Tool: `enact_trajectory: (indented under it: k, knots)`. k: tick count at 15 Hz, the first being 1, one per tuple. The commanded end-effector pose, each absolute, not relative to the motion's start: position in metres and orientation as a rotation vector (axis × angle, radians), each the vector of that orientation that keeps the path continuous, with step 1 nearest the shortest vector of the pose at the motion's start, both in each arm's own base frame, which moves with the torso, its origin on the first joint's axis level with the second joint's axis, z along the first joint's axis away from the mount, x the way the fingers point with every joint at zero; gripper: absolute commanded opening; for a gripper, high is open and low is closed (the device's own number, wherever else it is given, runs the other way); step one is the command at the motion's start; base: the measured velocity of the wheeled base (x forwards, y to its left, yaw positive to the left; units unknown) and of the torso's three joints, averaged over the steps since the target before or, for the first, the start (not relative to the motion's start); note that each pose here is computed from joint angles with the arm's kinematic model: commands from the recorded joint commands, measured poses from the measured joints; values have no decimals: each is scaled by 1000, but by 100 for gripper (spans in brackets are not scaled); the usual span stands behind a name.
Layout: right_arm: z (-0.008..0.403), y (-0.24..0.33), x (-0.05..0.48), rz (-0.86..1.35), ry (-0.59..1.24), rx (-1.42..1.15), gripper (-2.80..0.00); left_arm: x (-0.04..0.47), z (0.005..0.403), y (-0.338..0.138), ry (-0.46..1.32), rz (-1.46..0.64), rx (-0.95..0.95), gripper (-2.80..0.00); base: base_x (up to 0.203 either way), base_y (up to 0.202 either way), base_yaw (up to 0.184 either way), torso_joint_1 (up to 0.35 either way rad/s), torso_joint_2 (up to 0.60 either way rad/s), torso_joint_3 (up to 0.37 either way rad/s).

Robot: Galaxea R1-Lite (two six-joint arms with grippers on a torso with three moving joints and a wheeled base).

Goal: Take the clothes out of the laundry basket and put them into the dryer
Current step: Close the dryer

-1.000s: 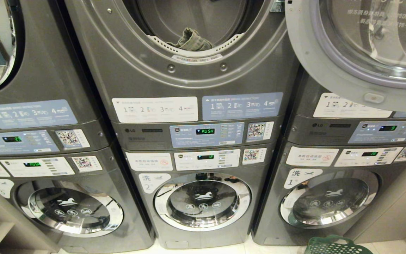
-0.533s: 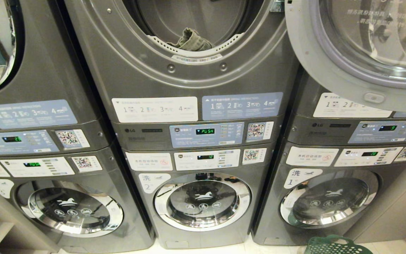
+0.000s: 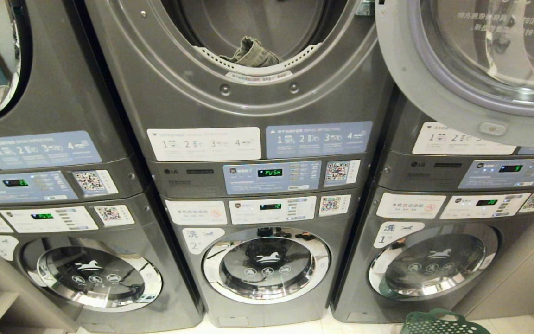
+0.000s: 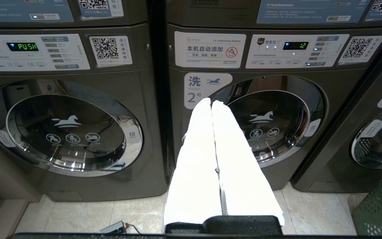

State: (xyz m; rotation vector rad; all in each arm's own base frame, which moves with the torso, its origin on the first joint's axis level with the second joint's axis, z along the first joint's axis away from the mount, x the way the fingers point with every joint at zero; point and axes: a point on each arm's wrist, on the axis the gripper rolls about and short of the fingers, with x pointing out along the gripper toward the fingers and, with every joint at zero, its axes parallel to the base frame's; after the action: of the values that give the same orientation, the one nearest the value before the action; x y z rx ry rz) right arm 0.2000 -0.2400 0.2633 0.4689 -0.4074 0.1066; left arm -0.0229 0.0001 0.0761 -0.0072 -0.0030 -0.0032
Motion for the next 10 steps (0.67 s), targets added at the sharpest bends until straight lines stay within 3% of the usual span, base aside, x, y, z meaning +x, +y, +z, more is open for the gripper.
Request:
enact_trajectory:
  k: [1, 10]
  knots:
    - [271, -221, 192, 135, -412, 458, -280, -23, 76, 0, -4, -3, -8, -280, 0, 0, 0, 0, 0, 0]
    - [250, -137, 147, 180, -343, 544, -280, -23, 76, 0, -3, -3, -8, -280, 0, 0, 0, 0, 0, 0]
